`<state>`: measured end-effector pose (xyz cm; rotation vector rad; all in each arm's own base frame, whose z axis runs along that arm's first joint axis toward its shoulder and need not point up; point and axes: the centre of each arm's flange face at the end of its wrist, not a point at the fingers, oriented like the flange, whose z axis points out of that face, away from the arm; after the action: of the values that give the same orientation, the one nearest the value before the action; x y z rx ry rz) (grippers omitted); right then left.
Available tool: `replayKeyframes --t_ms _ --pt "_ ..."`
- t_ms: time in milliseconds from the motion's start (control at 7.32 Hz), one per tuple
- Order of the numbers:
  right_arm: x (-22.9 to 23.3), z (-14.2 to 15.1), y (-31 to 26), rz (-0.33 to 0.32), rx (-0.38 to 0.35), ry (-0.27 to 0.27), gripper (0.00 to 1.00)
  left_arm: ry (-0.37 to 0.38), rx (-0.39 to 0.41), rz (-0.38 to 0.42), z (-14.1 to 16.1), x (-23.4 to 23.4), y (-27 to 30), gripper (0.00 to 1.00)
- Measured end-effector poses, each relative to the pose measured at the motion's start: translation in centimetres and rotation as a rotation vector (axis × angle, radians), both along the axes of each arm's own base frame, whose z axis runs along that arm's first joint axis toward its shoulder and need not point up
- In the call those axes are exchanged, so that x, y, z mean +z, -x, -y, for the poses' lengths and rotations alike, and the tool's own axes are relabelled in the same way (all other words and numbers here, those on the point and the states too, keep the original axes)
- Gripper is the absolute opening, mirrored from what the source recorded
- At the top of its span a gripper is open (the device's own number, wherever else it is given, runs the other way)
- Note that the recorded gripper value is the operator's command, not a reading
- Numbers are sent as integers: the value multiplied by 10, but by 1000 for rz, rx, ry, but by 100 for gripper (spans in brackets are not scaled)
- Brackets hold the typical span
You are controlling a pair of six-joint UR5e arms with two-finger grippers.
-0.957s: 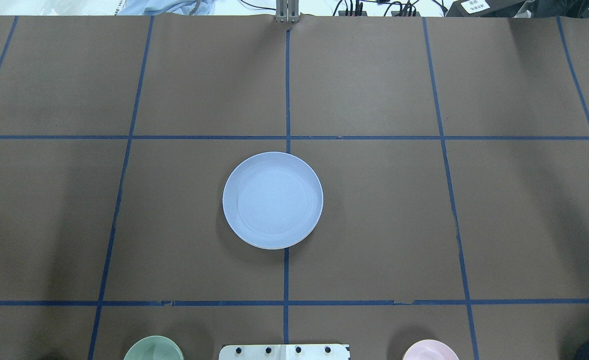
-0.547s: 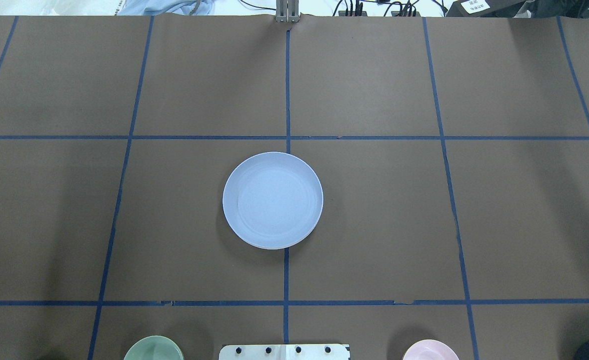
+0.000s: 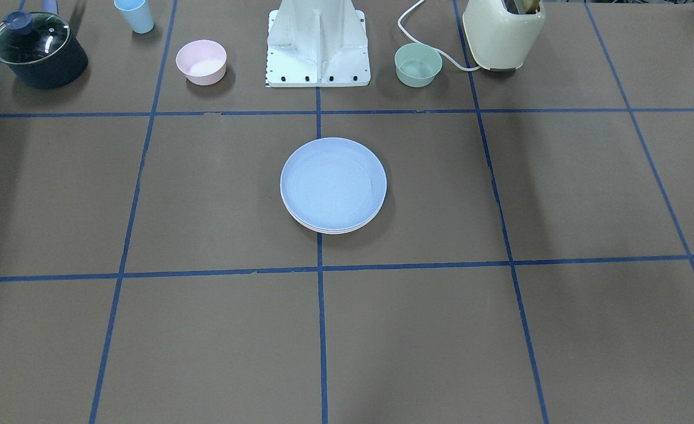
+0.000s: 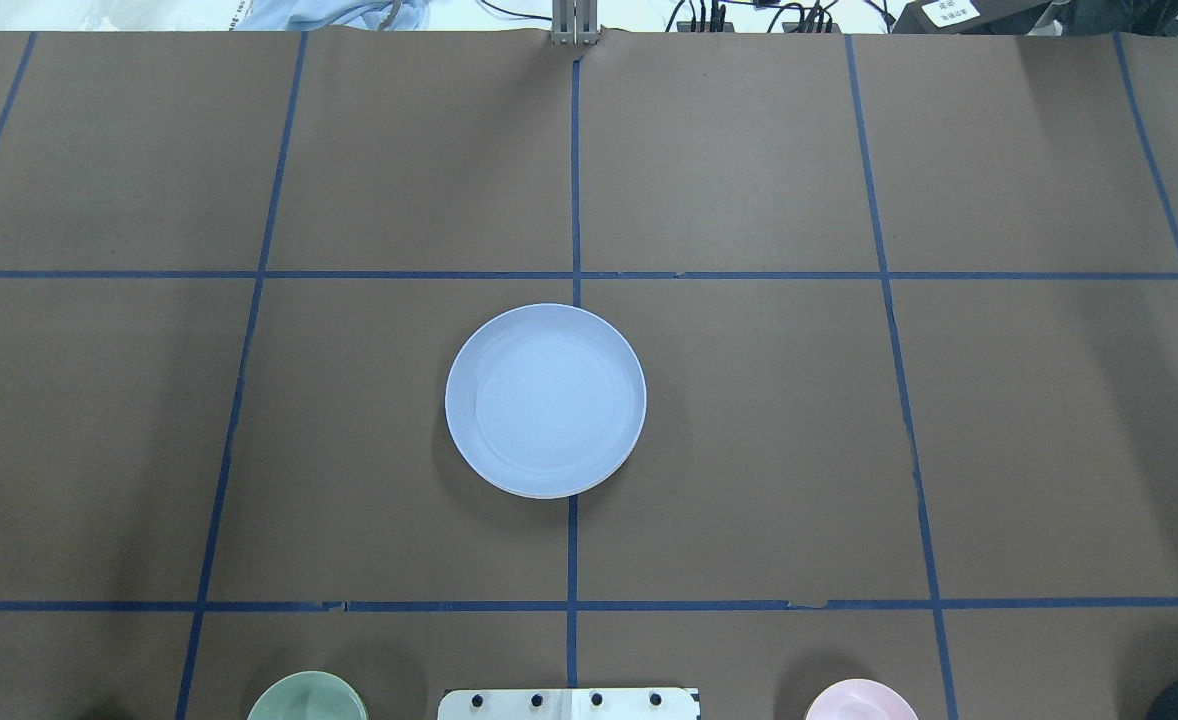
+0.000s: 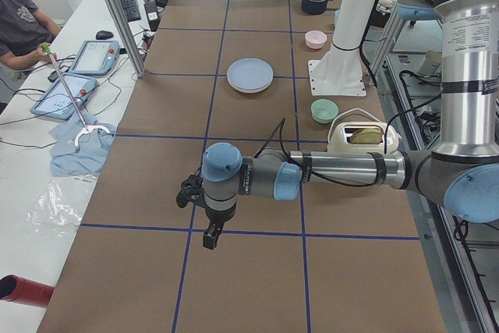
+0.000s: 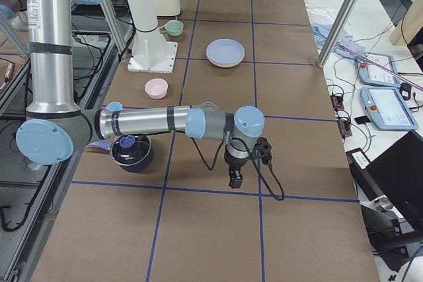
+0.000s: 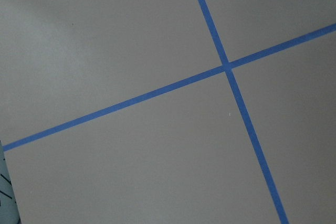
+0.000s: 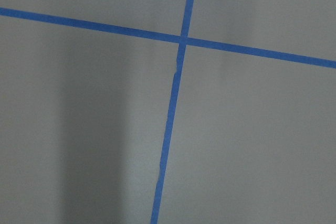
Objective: Stack three plates with pink and blue
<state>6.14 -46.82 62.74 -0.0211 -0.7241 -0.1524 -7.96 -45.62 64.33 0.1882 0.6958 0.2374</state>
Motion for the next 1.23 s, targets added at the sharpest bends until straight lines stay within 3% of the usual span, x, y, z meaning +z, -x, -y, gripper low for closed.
replayKeyframes --t_ms 273,1230 --pt "10 -11 -18 2 40 24 100 32 -10 -46 -1 0 -4 100" --pt "27 -32 -41 5 96 43 100 38 -15 -50 -1 0 -4 100"
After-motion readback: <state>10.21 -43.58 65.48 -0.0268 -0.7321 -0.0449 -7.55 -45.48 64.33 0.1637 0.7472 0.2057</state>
